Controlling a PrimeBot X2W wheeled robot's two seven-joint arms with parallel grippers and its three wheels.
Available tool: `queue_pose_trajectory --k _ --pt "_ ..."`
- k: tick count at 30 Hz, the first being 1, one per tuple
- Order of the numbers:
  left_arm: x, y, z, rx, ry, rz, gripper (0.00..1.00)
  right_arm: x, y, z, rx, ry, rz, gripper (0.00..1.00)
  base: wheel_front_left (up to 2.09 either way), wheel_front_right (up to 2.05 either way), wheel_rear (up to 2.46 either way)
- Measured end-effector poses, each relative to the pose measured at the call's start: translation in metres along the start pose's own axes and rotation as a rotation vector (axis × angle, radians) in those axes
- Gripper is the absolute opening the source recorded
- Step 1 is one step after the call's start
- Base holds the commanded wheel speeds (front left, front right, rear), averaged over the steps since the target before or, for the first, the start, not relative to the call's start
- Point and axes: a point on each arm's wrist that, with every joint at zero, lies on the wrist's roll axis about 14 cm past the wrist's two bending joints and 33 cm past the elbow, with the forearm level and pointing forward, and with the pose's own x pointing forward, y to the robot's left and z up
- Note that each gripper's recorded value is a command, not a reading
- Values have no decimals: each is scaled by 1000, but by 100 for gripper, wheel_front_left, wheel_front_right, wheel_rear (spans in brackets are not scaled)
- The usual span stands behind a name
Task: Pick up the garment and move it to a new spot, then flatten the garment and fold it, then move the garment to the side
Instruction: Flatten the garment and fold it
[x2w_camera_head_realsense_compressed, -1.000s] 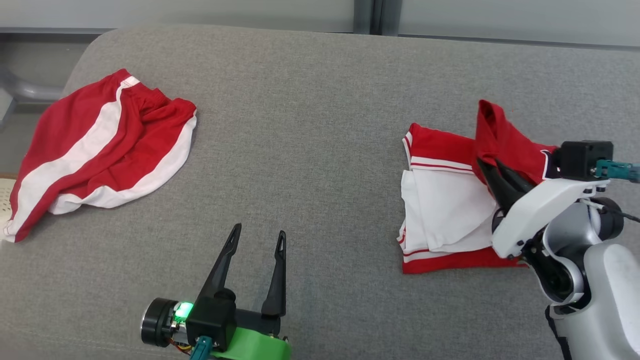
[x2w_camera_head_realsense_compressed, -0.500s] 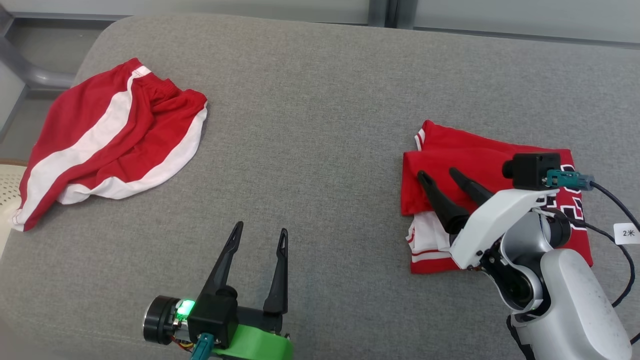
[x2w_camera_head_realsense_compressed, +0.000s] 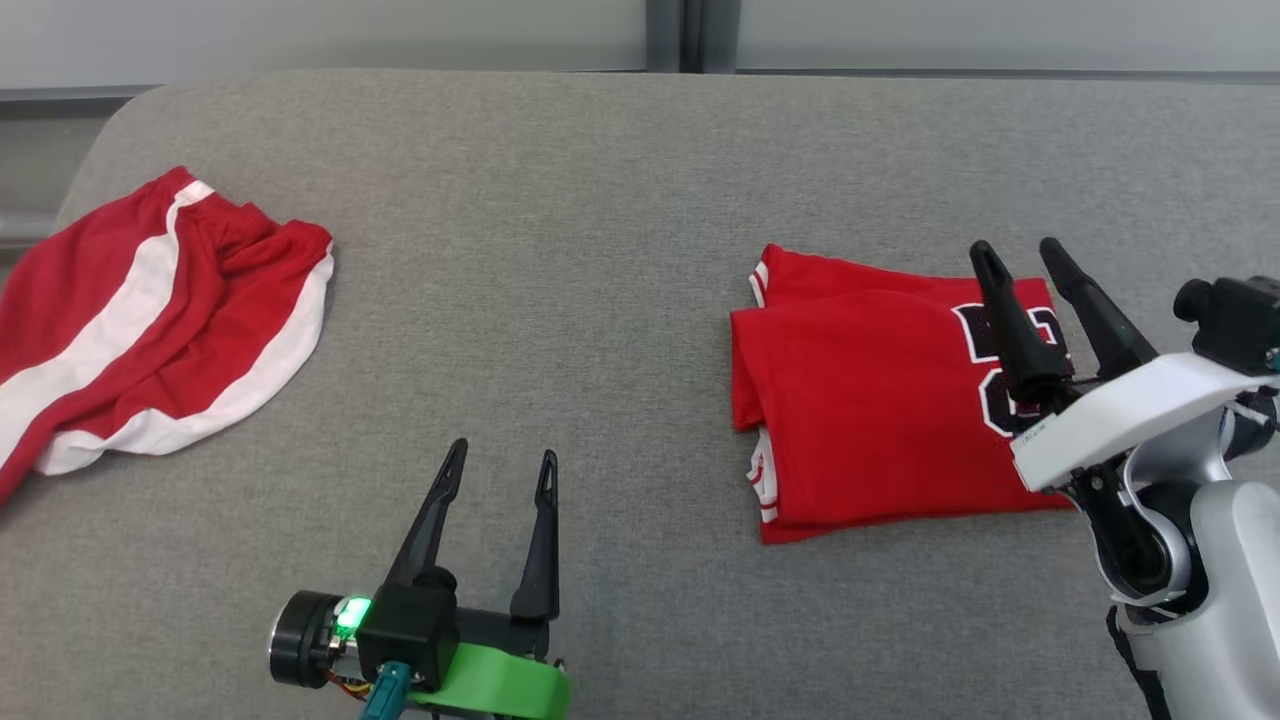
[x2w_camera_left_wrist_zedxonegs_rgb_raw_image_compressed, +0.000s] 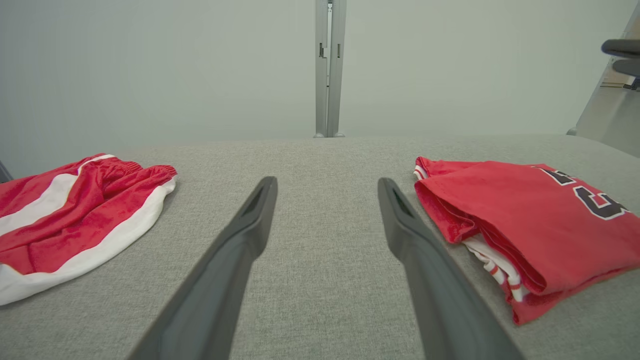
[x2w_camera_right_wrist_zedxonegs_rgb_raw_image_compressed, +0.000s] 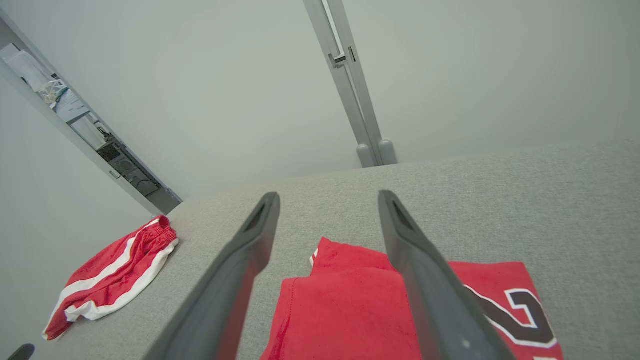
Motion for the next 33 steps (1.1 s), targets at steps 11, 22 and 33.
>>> queue_pose_trajectory --k 11,22,33 --pt "8 -9 8 -25 -30 -28 100 -64 -56 -9 -207 -124 -123 100 0 0 0" --pt "-15 -7 28 -13 -85 -20 100 -106 -42 -7 -298 -163 -172 100 0 0 0" --pt "-40 -2 39 0 -117 8 100 -136 -25 -19 -301 -165 -187 100 0 0 0"
